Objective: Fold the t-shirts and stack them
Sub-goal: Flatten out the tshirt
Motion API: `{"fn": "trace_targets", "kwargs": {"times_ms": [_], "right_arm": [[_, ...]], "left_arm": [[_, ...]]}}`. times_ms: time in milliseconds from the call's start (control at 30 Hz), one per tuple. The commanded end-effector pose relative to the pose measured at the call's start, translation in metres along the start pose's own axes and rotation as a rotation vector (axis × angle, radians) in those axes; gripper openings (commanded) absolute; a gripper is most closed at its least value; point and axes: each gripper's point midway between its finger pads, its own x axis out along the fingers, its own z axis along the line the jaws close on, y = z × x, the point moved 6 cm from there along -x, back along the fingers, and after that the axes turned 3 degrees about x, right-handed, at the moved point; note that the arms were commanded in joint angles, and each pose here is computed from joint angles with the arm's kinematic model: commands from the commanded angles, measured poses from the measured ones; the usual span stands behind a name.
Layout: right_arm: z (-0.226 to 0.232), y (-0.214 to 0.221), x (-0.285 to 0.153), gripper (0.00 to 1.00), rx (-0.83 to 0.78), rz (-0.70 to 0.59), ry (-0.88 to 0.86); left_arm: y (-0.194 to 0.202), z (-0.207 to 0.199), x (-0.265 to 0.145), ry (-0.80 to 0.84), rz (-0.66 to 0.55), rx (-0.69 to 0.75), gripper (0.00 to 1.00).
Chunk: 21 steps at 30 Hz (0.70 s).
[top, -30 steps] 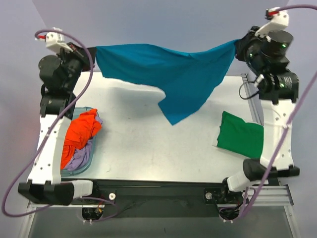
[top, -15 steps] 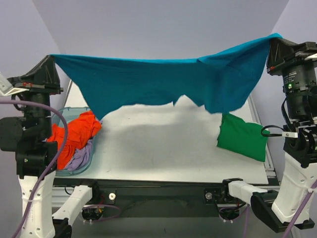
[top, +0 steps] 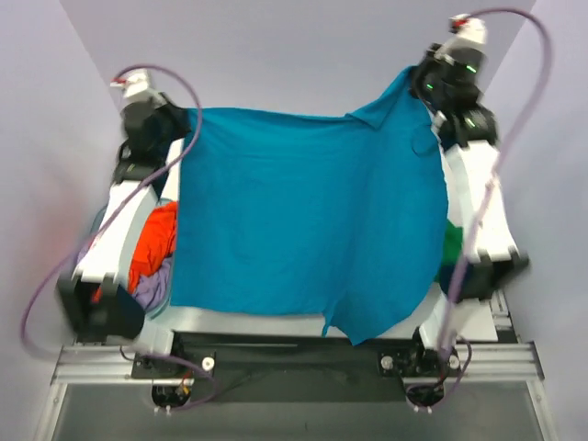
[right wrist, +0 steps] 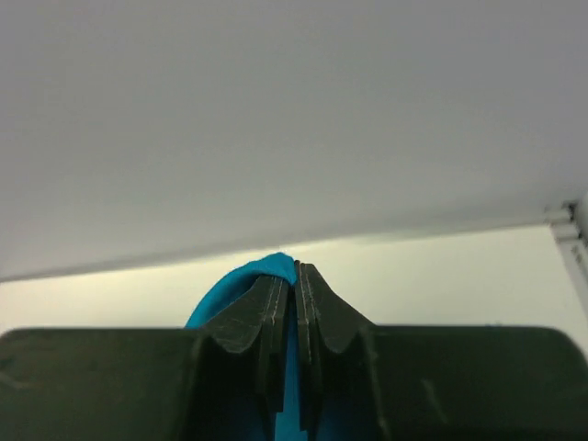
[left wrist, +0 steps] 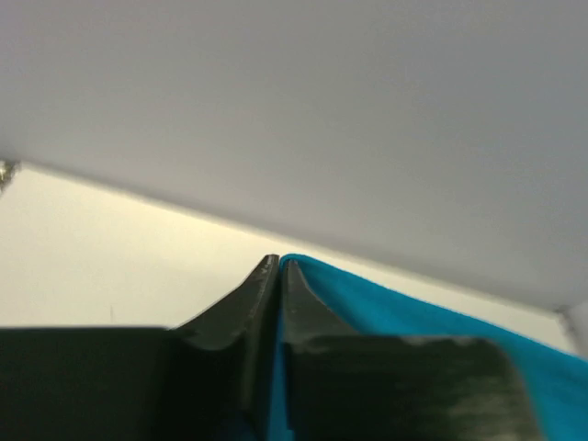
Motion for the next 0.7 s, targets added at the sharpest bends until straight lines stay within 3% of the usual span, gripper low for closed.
{"fn": "trace_targets", "kwargs": {"times_ms": [0,33,67,100,200,300,667], "right_arm": [[-0.047,0.151,0.09,0.08,-0.008,0.419,0.229],[-0.047,0.154,0.102,0.27,0.0,0.429,0.235],[-0.055,0.198,0.119,0.44,0.007,0.543,0.241],[-0.06,0.215,0.117,0.68,0.008,0.612,0.258],[-0.071,0.255,0.11,0.9,0.016,0.715,0.296],[-0.071,0.274,0.089,0.96,0.031,0.792,0.271],[-0.046,0.306,-0.003,0.96,0.071,0.965,0.173]], "left_arm": [[0.13,0.033,0.059,-0.07,0.396,0.04,0.29],[0.143,0.033,0.067,-0.07,0.443,0.029,0.41],[0.155,0.032,0.074,-0.071,0.489,0.028,0.52],[0.173,0.029,0.081,-0.075,0.555,0.033,0.67],[0.191,0.016,0.081,-0.032,0.617,0.04,0.74],[0.199,0.01,0.069,-0.014,0.657,0.04,0.76],[0.243,0.014,-0.002,-0.063,0.826,-0.05,0.79]]}}
